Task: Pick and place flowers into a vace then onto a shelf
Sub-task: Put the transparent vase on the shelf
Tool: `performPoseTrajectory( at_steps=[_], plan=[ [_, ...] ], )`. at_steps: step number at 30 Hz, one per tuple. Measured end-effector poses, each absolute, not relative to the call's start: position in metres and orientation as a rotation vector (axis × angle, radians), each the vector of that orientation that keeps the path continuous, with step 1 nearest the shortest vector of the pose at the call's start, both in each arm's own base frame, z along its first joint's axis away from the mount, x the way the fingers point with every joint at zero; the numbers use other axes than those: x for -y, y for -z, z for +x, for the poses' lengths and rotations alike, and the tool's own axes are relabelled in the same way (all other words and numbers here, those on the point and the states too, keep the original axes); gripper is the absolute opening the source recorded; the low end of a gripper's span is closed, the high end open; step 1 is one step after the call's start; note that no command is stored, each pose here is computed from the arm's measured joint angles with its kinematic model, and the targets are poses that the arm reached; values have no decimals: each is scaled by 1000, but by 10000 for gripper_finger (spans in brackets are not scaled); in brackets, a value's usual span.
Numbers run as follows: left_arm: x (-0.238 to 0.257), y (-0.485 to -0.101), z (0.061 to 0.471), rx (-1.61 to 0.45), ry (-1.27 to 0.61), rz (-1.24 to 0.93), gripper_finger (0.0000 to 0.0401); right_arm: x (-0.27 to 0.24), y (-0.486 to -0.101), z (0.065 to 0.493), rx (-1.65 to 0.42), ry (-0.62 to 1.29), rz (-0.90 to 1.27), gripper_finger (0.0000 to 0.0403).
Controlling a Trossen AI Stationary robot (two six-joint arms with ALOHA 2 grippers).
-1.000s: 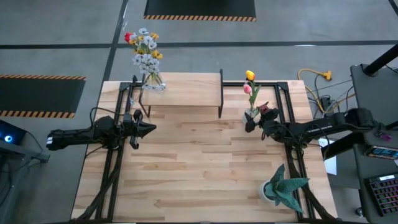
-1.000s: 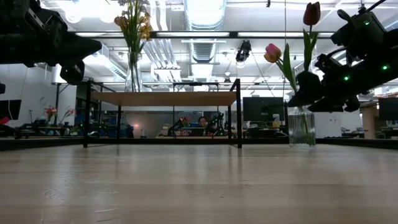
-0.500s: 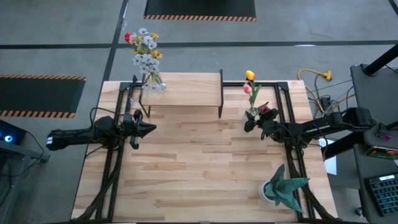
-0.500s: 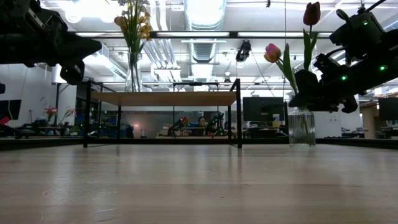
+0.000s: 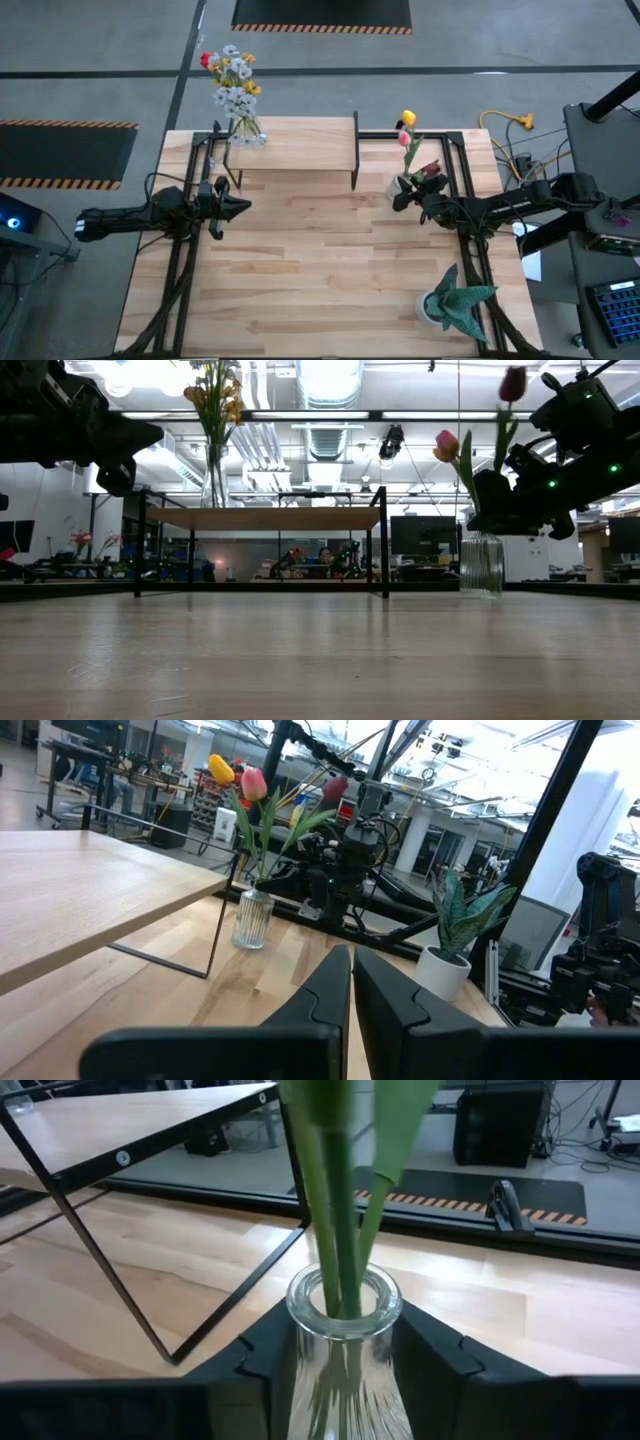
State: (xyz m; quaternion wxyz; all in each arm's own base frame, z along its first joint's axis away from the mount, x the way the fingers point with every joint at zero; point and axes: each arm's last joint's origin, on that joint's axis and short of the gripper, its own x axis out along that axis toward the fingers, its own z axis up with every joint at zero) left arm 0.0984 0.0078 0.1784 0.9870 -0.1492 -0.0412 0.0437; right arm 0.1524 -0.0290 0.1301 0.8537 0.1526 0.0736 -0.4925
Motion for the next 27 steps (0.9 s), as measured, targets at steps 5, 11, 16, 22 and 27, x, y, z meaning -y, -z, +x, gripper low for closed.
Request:
performPoseTrajectory(
  at_steps=[5, 11, 16, 22, 27],
  plan=[
    [-8, -178, 98, 83, -88, -300, 1, 29, -130, 152, -158, 1034, 314, 118],
    [-8, -178, 98, 83, -88, -300, 1, 29, -130, 152, -160, 1032, 312, 120],
    [-8, -178, 98, 83, -88, -300, 1, 29, -130, 152, -163, 1031, 309, 115],
    [-8, -178, 98, 83, -88, -300, 1, 29, -130, 152, -164, 1030, 309, 115],
    [-8, -178, 98, 83, -88, -300, 1, 29, -133, 155, -168, 1015, 306, 115]
  ],
)
